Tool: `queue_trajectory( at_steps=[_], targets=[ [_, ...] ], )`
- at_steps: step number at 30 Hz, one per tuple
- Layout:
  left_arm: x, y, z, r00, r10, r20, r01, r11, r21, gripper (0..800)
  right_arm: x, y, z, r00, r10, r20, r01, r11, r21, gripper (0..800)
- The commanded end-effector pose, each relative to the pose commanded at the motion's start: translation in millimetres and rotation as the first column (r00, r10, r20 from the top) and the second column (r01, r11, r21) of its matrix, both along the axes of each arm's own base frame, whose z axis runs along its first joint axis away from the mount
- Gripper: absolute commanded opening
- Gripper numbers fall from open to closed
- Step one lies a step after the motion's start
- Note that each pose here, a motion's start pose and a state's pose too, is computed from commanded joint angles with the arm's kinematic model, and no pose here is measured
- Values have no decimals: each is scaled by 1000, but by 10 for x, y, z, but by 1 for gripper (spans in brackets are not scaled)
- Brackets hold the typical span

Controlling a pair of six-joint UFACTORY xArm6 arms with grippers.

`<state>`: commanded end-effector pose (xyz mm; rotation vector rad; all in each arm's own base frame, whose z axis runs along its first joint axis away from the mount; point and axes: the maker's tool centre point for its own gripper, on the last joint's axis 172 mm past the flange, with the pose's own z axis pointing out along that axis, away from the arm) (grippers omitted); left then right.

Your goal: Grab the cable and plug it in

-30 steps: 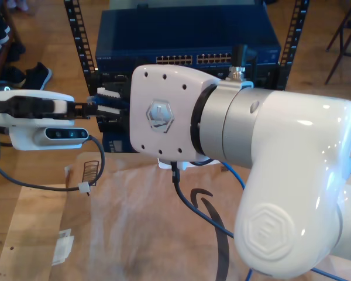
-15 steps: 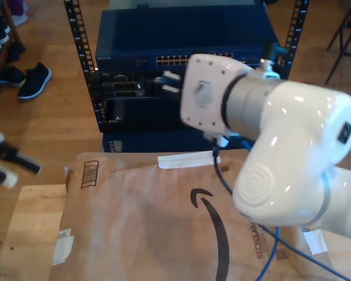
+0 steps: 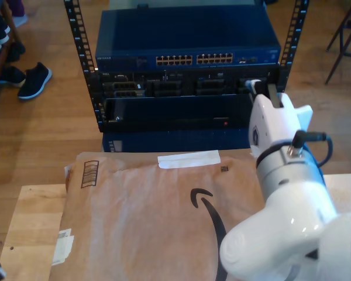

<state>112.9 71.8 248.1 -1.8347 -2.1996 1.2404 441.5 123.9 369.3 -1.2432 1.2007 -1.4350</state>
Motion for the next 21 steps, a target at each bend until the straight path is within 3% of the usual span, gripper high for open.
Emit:
queue_trajectory(
  at_steps=[5, 7, 10, 12, 15, 17, 18, 21],
  targets=[
    [-513, 154, -277, 994, -63, 90, 64, 998, -9, 798, -40, -37, -124, 1000, -10, -20, 9, 1000, -21, 2],
    [-665, 260, -387, 988, -56, 144, 61, 998, -28, 798, -40, -41, -141, 1000, -11, -24, 10, 1000, -22, 2],
    [-853, 350, -616, 971, -20, 239, 34, 998, -57, 798, -31, -40, -165, 1000, -12, -29, 12, 1000, -27, 2],
    [-1033, 360, -818, 957, -27, 288, 51, 996, -73, 798, -27, -35, -178, 999, -12, -31, 11, 1000, -29, 2],
    [-1166, 554, -1138, 932, -27, 362, 28, 1000, 3, 798, -19, -27, -180, 999, -11, -32, 10, 1000, -27, 2],
    [-1236, 570, -1334, 923, -11, 386, -1, 1000, 31, 798, -16, -24, -181, 999, -11, -32, 10, 1000, -27, 2],
    [-1274, 574, -1380, 922, -12, 388, -3, 999, 37, 798, -13, -22, -176, 999, -11, -31, 10, 1000, -26, 2],
    [-1400, 424, -1483, 933, -23, 360, 23, 1000, 4, 798, -16, -24, -181, 999, -11, -32, 10, 1000, -27, 2]
  ],
)
